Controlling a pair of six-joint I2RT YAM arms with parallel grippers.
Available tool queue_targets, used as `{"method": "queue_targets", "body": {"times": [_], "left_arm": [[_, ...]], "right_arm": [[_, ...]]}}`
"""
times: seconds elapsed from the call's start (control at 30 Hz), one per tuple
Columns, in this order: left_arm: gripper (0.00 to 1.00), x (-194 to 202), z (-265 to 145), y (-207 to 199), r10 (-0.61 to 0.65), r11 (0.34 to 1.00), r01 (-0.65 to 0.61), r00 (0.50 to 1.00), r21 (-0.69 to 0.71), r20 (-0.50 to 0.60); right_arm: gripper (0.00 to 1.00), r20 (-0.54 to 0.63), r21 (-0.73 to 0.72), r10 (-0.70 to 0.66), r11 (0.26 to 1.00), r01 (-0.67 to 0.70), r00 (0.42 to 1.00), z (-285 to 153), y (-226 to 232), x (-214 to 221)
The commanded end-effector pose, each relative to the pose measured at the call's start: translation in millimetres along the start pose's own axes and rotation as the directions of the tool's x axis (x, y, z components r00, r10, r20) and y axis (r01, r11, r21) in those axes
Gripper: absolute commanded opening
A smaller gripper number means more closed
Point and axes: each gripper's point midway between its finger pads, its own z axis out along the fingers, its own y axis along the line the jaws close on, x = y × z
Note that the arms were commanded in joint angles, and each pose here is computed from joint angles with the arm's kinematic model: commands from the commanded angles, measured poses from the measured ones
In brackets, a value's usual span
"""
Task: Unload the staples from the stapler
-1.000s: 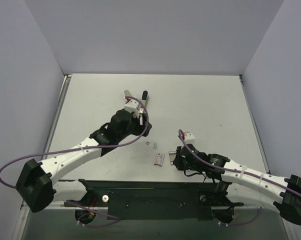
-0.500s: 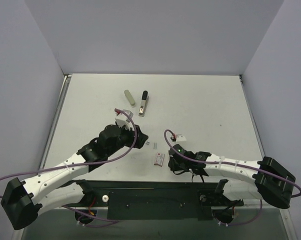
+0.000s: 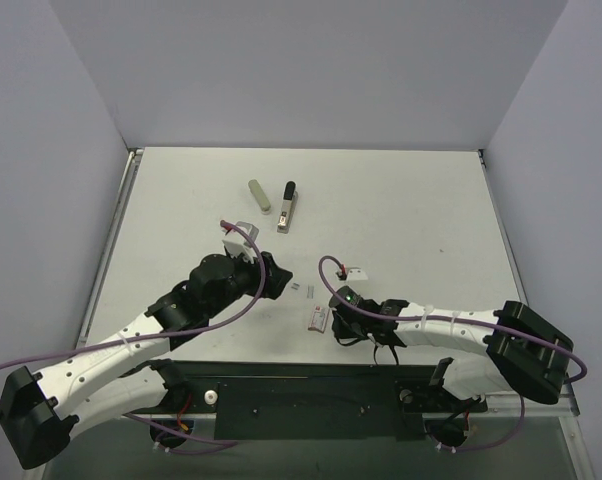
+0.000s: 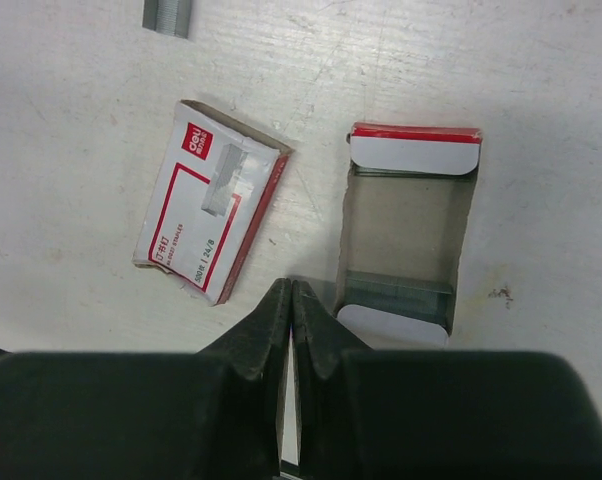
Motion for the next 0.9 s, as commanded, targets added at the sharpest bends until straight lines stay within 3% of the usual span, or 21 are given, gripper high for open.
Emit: {"method": "queue_targets", "body": {"times": [0.0,0.87], "left_arm": [[0.76,-6.2,-4.7,-2.4,-0.002,1.0,0.002,1.0,0.005,0.022],[0.76,-7.3,-8.8,-1.5,-0.005,1.0,0.005,1.0,0.004,0.029]], "right_arm": [[0.0,0.048,0.07,0.004,0.998,-0.007,0.999,-3.5,-7.6,-13.0],[0.0,0.053,0.26,0.039,0.964,-0.052,0.998,-15.4,-72.7,-22.7]]}}
